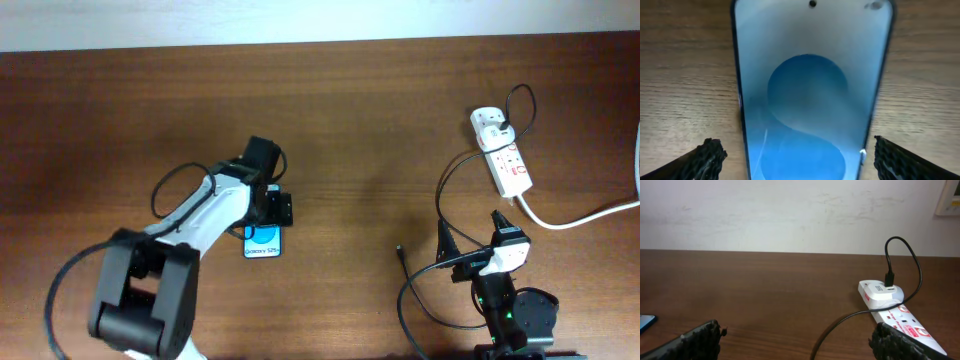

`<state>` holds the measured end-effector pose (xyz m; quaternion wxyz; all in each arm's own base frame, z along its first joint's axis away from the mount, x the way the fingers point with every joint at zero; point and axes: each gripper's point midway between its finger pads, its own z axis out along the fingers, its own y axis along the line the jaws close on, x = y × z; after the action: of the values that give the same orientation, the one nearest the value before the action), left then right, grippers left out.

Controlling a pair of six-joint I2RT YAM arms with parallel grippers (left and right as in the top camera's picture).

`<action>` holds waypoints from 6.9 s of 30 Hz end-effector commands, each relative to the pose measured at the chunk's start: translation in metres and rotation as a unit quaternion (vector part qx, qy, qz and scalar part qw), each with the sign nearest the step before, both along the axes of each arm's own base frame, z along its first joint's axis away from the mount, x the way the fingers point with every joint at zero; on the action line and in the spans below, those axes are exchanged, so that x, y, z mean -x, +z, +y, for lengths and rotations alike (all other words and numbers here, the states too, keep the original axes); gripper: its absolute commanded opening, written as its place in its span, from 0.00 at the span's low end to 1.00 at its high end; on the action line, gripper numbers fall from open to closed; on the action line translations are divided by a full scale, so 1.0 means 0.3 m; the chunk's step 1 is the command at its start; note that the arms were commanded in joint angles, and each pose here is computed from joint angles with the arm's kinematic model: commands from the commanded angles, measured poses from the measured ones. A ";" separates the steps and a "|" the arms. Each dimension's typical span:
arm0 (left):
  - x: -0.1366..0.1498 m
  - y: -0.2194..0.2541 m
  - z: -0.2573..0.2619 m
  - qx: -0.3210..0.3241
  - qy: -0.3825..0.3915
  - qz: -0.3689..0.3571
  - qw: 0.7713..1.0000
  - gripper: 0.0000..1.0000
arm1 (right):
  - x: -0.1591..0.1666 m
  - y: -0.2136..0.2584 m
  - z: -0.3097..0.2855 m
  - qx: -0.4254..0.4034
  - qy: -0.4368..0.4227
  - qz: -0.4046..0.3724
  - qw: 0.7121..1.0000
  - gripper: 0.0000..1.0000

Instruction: Plug charger to phone and switch on socket

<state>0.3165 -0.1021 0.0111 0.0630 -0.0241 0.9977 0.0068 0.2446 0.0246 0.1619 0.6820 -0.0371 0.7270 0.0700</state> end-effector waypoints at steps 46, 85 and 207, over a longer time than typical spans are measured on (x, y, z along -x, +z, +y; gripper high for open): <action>0.117 0.922 0.031 0.145 0.151 -0.178 0.962 0.47 | 0.234 0.005 0.382 -0.386 0.328 0.227 0.832 0.98; -0.027 0.753 -0.144 0.256 0.352 -0.040 0.899 0.46 | -0.077 0.215 0.590 -0.278 0.349 0.274 0.852 0.98; 0.055 0.605 -0.127 0.418 0.424 -0.136 0.792 0.31 | -0.032 0.151 0.973 -0.609 0.274 0.544 0.507 0.04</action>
<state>0.2999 -0.1343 0.1853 0.1765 -0.4812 0.7739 -0.3721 0.2517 0.3167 0.2046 -0.0608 0.2408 0.6848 0.6851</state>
